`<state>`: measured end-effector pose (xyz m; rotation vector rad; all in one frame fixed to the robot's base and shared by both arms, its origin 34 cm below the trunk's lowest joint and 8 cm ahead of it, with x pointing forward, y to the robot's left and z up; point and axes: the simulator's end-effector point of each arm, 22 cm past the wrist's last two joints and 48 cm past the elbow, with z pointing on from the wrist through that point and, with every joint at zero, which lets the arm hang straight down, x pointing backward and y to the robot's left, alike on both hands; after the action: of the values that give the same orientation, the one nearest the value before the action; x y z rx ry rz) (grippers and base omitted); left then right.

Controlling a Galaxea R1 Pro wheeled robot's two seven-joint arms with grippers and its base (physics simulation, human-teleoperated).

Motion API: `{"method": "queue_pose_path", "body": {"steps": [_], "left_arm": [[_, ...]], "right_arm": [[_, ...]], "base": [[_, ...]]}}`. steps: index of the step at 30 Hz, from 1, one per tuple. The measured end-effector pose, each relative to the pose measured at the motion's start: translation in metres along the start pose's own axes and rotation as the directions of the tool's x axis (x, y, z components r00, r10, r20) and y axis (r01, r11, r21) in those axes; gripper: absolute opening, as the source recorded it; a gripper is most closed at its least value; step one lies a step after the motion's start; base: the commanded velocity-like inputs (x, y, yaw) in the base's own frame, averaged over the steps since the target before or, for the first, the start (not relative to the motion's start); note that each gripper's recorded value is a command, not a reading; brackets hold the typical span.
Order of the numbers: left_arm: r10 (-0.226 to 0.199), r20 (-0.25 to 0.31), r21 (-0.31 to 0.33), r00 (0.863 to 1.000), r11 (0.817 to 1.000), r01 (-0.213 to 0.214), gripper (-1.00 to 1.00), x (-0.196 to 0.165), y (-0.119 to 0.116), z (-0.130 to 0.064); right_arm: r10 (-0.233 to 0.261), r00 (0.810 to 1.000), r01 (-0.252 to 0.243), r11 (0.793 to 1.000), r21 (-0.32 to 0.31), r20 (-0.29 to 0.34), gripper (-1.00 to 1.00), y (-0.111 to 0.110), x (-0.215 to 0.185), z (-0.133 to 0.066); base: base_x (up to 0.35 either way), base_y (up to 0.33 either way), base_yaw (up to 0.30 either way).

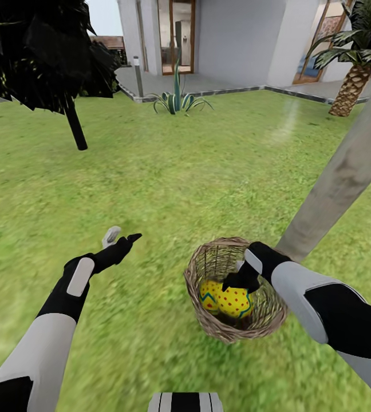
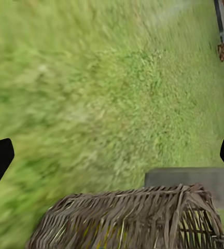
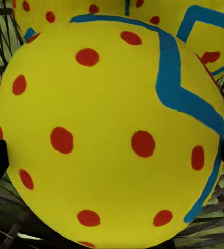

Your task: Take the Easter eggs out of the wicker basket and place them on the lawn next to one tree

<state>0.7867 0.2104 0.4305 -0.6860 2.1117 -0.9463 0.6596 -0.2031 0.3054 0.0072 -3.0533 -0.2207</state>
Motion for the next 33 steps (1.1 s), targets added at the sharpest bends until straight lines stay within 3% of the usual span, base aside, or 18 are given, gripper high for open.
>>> {"method": "queue_pose_path", "body": {"steps": [3, 6, 9, 15, 16, 18, 20, 22, 25, 27, 29, 30, 31, 33], "left_arm": [[0.004, 0.008, 0.007, 1.0, 1.0, -0.004, 1.0, -0.004, -0.007, -0.004], [0.011, 0.015, 0.011, 1.0, 1.0, -0.011, 1.0, -0.008, -0.013, -0.007], [0.017, 0.023, 0.017, 1.0, 1.0, -0.018, 1.0, -0.012, -0.02, -0.011], [0.027, 0.038, 0.033, 0.999, 0.999, -0.028, 1.0, -0.02, -0.034, -0.019], [0.029, 0.04, 0.036, 0.999, 0.999, -0.03, 1.0, -0.021, -0.036, -0.02], [0.032, 0.045, 0.04, 0.998, 0.999, -0.034, 1.0, -0.023, -0.041, -0.023], [0.035, 0.05, 0.044, 0.998, 0.998, -0.037, 1.0, -0.026, -0.045, -0.026], [0.038, 0.055, 0.05, 0.998, 0.998, -0.04, 1.0, -0.029, -0.05, -0.029], [0.042, 0.063, 0.057, 0.997, 0.997, -0.045, 1.0, -0.033, -0.056, -0.033], [0.043, 0.065, 0.06, 0.997, 0.997, -0.047, 1.0, -0.035, -0.061, -0.035], [0.044, 0.064, 0.06, 0.997, 0.997, -0.048, 1.0, -0.037, -0.065, -0.036], [0.045, 0.064, 0.06, 0.997, 0.997, -0.049, 1.0, -0.038, -0.066, -0.036], [0.046, 0.064, 0.059, 0.997, 0.997, -0.049, 1.0, -0.039, -0.068, -0.037], [0.046, 0.064, 0.058, 0.997, 0.997, -0.05, 1.0, -0.041, -0.072, -0.038]], "right_arm": [[0.013, 1.0, -0.013, 1.0, 0.013, 0.016, -1.0, -0.015, -0.003, -0.01], [0.046, 0.998, -0.04, 0.99, -0.135, 0.038, -1.0, -0.011, -0.008, -0.025], [0.092, 0.994, -0.08, 0.983, -0.165, 0.064, -1.0, -0.041, -0.013, -0.042], [0.108, 0.99, -0.08, 0.961, -0.266, 0.093, -1.0, -0.034, -0.017, -0.066], [0.114, 0.989, -0.079, 0.951, -0.3, 0.099, -1.0, -0.028, -0.019, -0.072], [0.11, 0.988, -0.057, 0.909, -0.413, 0.107, -1.0, -0.004, -0.021, -0.087], [0.114, 0.986, -0.044, 0.883, -0.466, 0.123, -1.0, 0.0, -0.023, -0.1], [0.12, 0.983, -0.022, 0.83, -0.558, 0.14, -1.0, 0.013, -0.025, -0.12], [0.142, 0.975, -0.009, 0.799, -0.601, 0.174, -1.0, -0.002, -0.029, -0.144], [0.146, 0.965, 0.039, 0.745, -0.666, 0.22, -1.0, -0.008, -0.031, -0.169], [0.109, 0.955, 0.122, 0.699, -0.705, 0.274, -1.0, -0.001, -0.027, -0.183], [0.085, 0.949, 0.166, 0.684, -0.71, 0.305, -1.0, -0.001, -0.023, -0.186], [0.073, 0.942, 0.193, 0.683, -0.705, 0.328, -1.0, -0.002, -0.022, -0.188], [0.062, 0.934, 0.222, 0.674, -0.704, 0.353, -1.0, -0.003, -0.02, -0.191]], "base": [[0.0, 0.0, 0.0], [0.0, 0.0, 0.0], [0.0, 0.0, 0.0], [0.0, 0.0, 0.0], [0.0, 0.0, 0.0], [0.0, 0.0, 0.0], [0.0, 0.0, 0.0], [0.0, 0.0, 0.0], [-0.118, 0.017, 0.0], [-0.295, 0.07, 0.0], [-0.318, 0.078, 0.0], [-0.321, 0.08, 0.0], [-0.322, 0.08, 0.0], [-0.252, 0.061, 0.0]]}}
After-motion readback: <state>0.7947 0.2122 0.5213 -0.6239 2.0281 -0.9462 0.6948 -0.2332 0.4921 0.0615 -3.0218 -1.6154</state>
